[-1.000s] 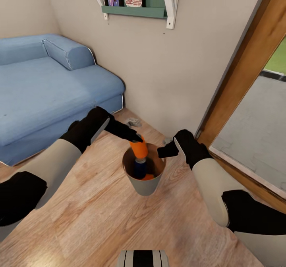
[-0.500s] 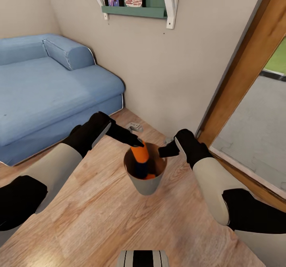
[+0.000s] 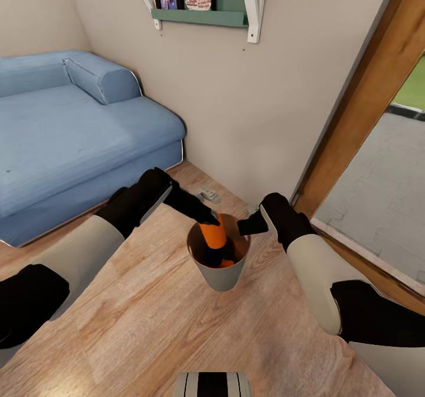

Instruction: Put the three can of soda from the living room inside the tash can in the kitchen.

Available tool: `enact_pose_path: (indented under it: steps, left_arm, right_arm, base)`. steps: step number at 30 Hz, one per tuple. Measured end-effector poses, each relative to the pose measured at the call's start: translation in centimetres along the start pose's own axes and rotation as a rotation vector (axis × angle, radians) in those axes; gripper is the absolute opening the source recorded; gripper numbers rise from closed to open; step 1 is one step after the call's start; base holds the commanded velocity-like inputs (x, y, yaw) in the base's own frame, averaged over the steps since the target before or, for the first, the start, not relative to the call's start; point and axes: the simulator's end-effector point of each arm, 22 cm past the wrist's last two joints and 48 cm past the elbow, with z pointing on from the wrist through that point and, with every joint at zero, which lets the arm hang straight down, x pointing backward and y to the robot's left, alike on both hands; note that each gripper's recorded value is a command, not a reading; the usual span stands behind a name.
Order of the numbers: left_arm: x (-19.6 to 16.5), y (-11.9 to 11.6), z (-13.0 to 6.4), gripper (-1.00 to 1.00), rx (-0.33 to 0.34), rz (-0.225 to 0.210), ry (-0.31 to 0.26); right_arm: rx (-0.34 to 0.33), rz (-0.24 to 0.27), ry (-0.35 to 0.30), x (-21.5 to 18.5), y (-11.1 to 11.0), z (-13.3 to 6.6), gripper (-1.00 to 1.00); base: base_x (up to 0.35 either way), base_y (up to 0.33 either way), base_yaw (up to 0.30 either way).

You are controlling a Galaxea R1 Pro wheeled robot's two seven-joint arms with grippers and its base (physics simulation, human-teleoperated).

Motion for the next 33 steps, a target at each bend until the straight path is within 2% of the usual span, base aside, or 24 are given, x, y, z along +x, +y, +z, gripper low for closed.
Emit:
enact_pose_path:
  steps: [10,15,22,30,33]
  left_arm:
    - [0.7,-0.8,0.6,-1.0,0.012,0.019,0.022]
    - [3.0,-1.4,2.3,-1.0,0.011,0.044,0.09]
    - [5.2,-1.9,3.8,-1.0,0.013,0.061,0.145]
    - [6.1,-2.0,4.5,-1.0,0.017,0.068,0.151]
    - [6.6,-2.2,4.8,-1.0,0.024,0.064,0.155]
  right_arm:
    - [-0.002,0.002,0.001,0.0,0.0,0.0,-1.0]
    - [-0.005,0.004,-0.001,0.0,0.1,0.0,-1.0]
    - [-0.003,0.003,-0.005,-0.3,0.1,-0.2,-1.0]
    - [-0.005,-0.003,-0.011,-0.8,0.4,-0.4,-1.0]
    - [-0.008,-0.001,0.01,-0.4,0.6,-0.1,-1.0]
  base:
    - [0.0,0.0,0.0]
    - [0.0,0.0,0.0]
    - [0.0,0.0,0.0]
    - [0.0,0.0,0.0]
    - [0.0,0.0,0.0]
